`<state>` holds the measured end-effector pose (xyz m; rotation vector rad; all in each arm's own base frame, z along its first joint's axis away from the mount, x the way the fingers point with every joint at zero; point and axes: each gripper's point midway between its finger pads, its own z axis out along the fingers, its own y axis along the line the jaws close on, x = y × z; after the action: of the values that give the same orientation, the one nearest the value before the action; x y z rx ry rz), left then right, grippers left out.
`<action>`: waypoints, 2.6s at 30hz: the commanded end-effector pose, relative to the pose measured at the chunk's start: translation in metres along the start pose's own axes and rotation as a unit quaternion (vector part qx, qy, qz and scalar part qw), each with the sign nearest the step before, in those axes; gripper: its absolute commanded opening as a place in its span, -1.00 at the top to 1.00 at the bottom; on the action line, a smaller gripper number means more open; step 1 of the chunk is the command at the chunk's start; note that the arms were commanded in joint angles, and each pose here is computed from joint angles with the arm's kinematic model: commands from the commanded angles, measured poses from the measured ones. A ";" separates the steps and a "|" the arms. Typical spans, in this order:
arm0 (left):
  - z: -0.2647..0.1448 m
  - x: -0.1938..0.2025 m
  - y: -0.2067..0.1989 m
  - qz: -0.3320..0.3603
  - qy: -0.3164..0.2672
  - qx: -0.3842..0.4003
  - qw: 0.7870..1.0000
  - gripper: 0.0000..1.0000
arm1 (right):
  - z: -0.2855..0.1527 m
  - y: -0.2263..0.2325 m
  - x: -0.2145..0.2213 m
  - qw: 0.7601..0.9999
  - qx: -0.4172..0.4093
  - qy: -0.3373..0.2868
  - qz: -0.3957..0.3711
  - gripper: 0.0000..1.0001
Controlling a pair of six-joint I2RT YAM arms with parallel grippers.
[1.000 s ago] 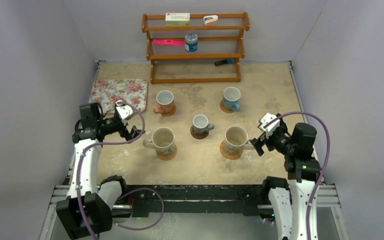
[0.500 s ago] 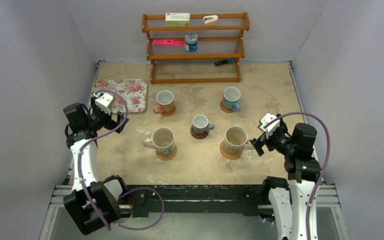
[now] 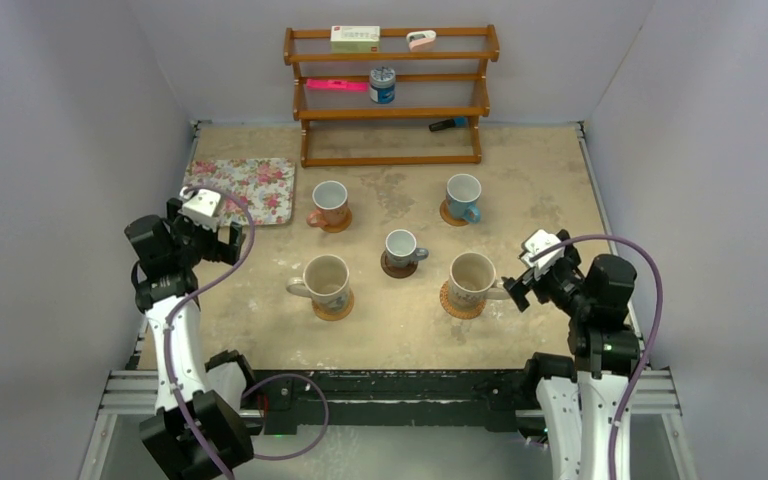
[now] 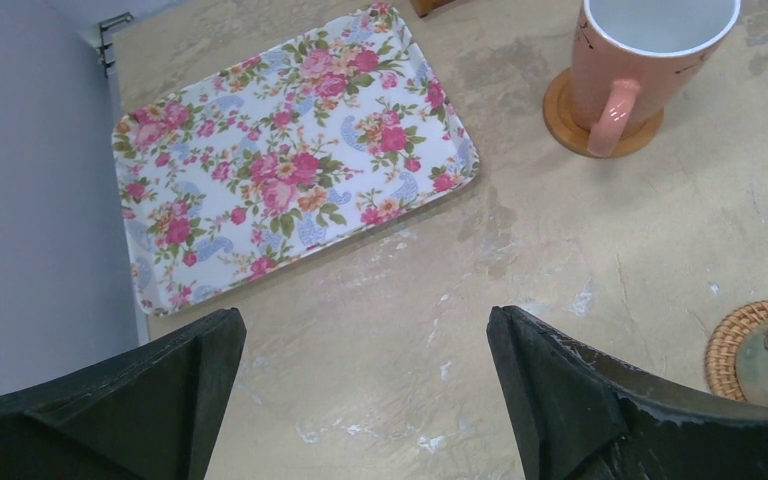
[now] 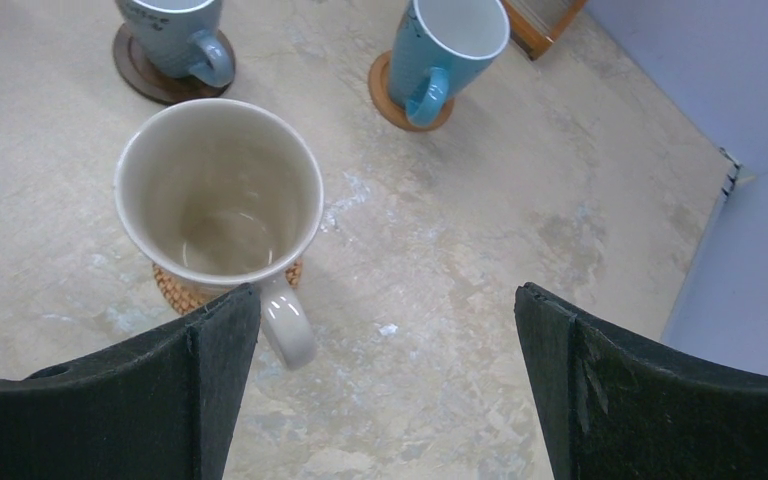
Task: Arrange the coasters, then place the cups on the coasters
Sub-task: Reset both arms
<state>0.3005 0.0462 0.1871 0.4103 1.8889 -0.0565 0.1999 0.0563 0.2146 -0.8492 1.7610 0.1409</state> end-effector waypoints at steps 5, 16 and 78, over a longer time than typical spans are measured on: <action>-0.006 0.001 0.003 0.011 -0.011 -0.022 1.000 -1.00 | -0.007 -0.034 -0.008 0.992 0.118 -0.031 0.021 -0.98; 0.003 0.020 -0.006 0.004 -0.002 0.001 1.000 -1.00 | -0.013 -0.061 -0.003 0.976 0.205 -0.035 0.064 -0.98; -0.053 -0.060 -0.026 0.082 -0.140 -0.135 0.977 -1.00 | -0.061 -0.098 -0.028 0.930 0.344 -0.066 0.112 -0.98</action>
<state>0.2629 0.0186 0.2580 0.3695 1.5562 0.2421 0.2182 -0.0338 0.2793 -0.0972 1.6453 -0.2457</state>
